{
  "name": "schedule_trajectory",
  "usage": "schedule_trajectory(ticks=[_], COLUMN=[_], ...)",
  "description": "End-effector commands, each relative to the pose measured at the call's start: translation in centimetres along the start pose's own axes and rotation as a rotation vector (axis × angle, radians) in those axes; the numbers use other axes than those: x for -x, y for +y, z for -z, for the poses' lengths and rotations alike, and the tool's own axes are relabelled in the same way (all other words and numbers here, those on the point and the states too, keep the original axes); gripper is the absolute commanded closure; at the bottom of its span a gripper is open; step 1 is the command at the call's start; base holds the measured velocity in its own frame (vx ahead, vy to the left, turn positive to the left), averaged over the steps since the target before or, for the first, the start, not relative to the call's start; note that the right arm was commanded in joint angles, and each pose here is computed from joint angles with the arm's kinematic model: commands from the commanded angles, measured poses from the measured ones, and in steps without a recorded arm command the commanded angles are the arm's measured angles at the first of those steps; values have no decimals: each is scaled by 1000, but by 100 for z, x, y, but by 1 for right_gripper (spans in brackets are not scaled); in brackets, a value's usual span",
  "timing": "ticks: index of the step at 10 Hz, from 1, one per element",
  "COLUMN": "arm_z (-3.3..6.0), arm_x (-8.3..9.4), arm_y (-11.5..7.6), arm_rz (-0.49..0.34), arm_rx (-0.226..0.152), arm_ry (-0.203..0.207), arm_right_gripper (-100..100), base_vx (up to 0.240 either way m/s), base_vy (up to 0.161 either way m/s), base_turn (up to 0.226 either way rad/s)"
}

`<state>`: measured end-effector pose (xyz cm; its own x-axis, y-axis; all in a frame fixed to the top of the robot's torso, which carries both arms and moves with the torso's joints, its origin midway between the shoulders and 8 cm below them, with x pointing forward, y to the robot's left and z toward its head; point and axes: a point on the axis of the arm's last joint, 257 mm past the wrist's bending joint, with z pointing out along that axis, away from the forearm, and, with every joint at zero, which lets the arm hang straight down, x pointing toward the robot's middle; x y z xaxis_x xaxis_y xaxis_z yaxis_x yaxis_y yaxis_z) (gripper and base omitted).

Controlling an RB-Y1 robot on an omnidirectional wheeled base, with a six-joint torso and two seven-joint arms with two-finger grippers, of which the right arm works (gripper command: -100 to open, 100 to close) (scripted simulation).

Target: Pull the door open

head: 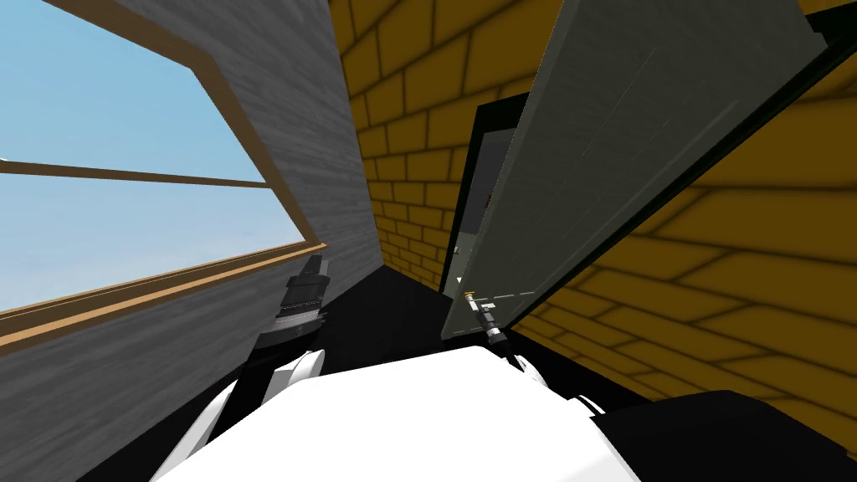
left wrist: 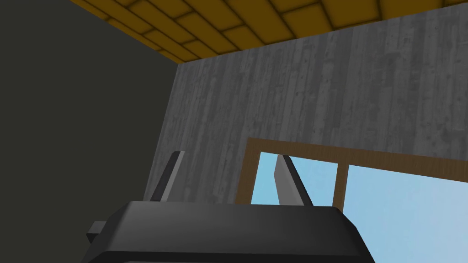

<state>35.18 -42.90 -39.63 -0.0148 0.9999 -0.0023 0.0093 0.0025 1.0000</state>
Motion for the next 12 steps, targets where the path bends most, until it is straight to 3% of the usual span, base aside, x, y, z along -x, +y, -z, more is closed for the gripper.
schedule_trajectory(ticks=[1,3,12], arm_z=[77,71,453], arm_x=[0,-3,75], arm_y=[36,34,29], arm_rz=[-2,-2,-2], arm_rx=[9,6,9], arm_ry=[20,17,49], arm_right_gripper=[100,100,100], base_vx=[-181,-122,-203], base_vy=[-81,-39,-72], base_turn=[170,67,178])
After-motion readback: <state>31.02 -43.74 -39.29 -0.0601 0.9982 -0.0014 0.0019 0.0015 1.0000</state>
